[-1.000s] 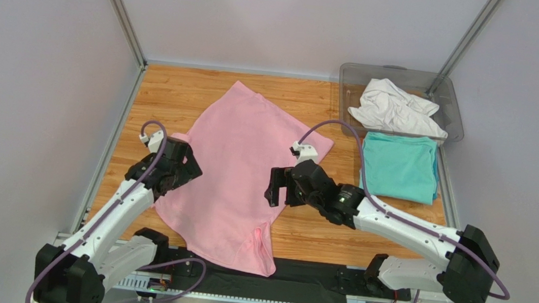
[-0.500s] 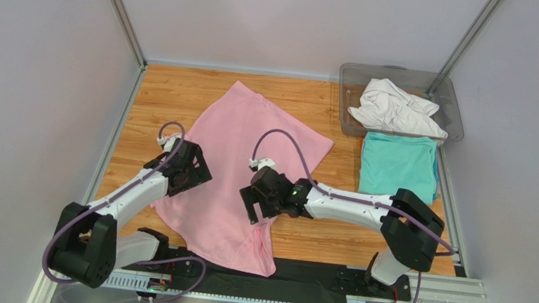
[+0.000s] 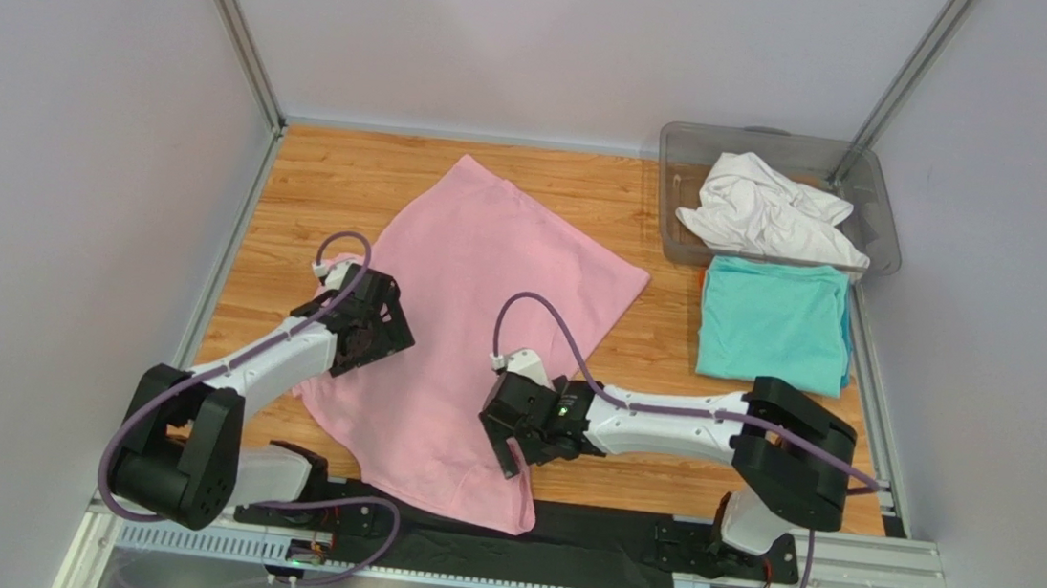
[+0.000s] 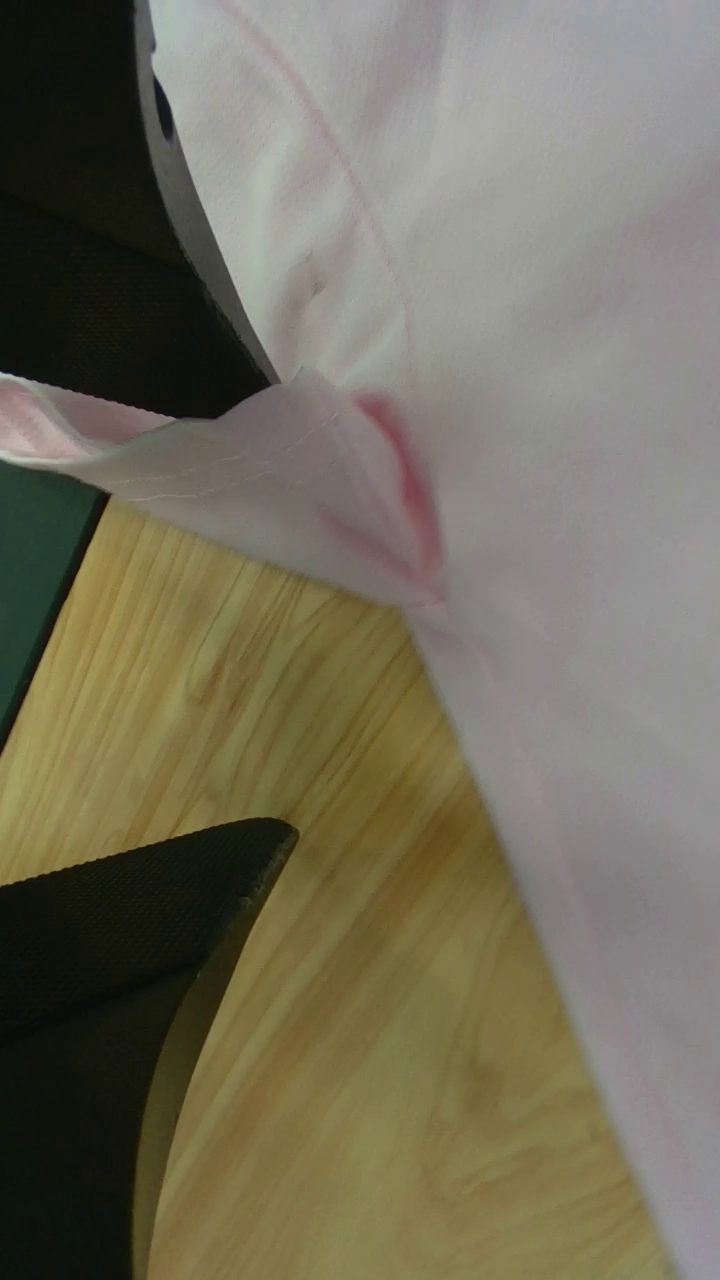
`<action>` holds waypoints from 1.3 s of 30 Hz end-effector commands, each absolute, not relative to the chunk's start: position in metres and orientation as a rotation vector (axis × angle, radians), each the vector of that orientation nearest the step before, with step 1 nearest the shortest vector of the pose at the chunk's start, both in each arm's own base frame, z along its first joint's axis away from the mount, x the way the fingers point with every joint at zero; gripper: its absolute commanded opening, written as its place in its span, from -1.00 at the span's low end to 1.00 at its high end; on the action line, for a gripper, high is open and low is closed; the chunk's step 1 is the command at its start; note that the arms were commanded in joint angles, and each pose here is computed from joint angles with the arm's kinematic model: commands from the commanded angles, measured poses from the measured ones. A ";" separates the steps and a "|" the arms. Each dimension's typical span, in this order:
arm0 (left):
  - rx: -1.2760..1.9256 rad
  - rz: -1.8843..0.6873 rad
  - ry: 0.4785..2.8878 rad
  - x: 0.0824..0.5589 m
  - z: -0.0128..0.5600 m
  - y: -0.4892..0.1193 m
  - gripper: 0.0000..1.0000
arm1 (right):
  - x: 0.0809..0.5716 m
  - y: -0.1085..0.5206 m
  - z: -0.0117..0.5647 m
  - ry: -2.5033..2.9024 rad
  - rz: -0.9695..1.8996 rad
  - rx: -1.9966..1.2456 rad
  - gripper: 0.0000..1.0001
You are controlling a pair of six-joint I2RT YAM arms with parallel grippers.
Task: Fold and stack the t-shirts
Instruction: Flatten the tshirt out
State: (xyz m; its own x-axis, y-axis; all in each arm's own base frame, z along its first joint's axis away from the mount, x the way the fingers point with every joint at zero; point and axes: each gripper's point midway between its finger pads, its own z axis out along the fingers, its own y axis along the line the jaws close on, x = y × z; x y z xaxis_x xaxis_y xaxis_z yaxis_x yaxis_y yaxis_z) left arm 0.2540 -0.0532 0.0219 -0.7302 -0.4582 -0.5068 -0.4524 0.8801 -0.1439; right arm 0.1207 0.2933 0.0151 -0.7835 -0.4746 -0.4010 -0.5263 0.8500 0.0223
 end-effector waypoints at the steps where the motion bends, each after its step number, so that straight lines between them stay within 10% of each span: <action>1: -0.669 0.006 2.509 0.252 0.018 -0.050 0.99 | 0.125 0.258 0.030 2.614 0.098 -0.591 1.00; 12: -0.667 -0.004 2.516 0.251 0.020 -0.051 0.99 | 0.104 0.179 0.028 2.626 0.166 -0.133 1.00; 22: -0.643 -0.105 2.524 0.251 0.023 -0.064 0.99 | 0.125 0.293 0.111 2.331 0.634 -0.583 1.00; 39: -0.638 -0.062 2.465 0.243 0.035 -0.051 0.99 | 0.144 0.307 0.044 2.490 0.329 -0.593 0.01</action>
State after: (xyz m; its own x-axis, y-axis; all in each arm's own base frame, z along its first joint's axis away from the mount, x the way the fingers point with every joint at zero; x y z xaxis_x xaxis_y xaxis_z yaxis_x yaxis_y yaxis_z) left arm 0.2451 -0.0593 0.0357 -0.7162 -0.4712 -0.5147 -0.4222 0.8799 -0.2180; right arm 0.1344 0.3155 0.0441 -0.7478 -0.3791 -0.5450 -0.5233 0.8417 0.1326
